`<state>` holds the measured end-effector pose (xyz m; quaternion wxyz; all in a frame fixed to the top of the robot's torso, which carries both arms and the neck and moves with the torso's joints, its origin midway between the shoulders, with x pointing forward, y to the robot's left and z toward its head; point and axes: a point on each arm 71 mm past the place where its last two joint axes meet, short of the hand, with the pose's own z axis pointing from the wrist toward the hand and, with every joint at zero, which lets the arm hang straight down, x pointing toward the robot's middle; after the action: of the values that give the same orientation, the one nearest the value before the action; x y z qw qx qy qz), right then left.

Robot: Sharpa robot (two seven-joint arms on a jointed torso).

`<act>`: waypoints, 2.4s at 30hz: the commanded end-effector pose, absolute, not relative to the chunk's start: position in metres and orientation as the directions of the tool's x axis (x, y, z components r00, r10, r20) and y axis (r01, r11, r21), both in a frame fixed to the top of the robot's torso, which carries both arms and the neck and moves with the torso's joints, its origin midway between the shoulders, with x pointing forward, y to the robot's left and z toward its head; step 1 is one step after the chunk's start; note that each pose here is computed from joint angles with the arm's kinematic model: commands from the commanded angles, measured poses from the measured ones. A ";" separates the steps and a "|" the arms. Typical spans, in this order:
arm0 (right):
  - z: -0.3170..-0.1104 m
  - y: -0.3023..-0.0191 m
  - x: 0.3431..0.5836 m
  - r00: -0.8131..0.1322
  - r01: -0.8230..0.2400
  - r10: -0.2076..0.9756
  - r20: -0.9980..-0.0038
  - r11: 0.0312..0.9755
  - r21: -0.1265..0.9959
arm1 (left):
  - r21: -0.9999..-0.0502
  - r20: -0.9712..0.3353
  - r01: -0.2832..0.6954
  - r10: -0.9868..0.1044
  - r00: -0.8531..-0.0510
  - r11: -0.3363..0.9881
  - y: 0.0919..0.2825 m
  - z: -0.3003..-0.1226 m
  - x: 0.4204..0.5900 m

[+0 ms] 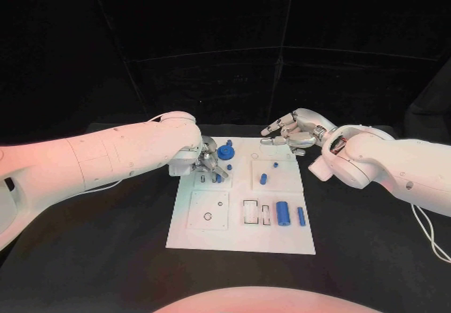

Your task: Assemble the parts on the task board

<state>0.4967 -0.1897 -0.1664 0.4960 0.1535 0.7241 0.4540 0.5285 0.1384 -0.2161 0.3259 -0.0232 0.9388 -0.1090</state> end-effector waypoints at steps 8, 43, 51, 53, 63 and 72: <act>-0.164 -0.190 0.499 -0.440 -0.230 0.682 -0.585 0.543 0.807 | -0.258 -0.592 0.029 -0.134 -0.795 0.966 0.135 -0.216 0.527; -0.166 -0.200 0.504 -0.413 -0.213 0.695 -0.588 0.555 0.804 | -0.348 -0.686 -0.036 -0.281 -0.672 0.937 0.161 -0.216 0.515; -0.166 -0.201 0.504 -0.414 -0.211 0.695 -0.589 0.556 0.804 | -0.320 -0.699 -0.030 -0.257 -0.668 0.947 0.162 -0.226 0.513; -0.166 -0.201 0.504 -0.414 -0.211 0.695 -0.589 0.556 0.804 | -0.315 -0.697 -0.030 -0.253 -0.671 0.949 0.162 -0.227 0.513; -0.166 -0.198 0.503 -0.423 -0.213 0.690 -0.587 0.554 0.805 | -0.297 -0.685 -0.029 -0.234 -0.690 0.954 0.165 -0.231 0.510; -0.166 -0.198 0.503 -0.423 -0.214 0.687 -0.590 0.557 0.802 | -0.278 -0.666 -0.021 -0.209 -0.716 0.960 0.168 -0.234 0.508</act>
<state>0.5031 -0.1992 -0.1677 0.5102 0.1670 0.7203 0.4393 0.5100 0.1669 -0.2304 0.3838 -0.0770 0.9100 -0.1368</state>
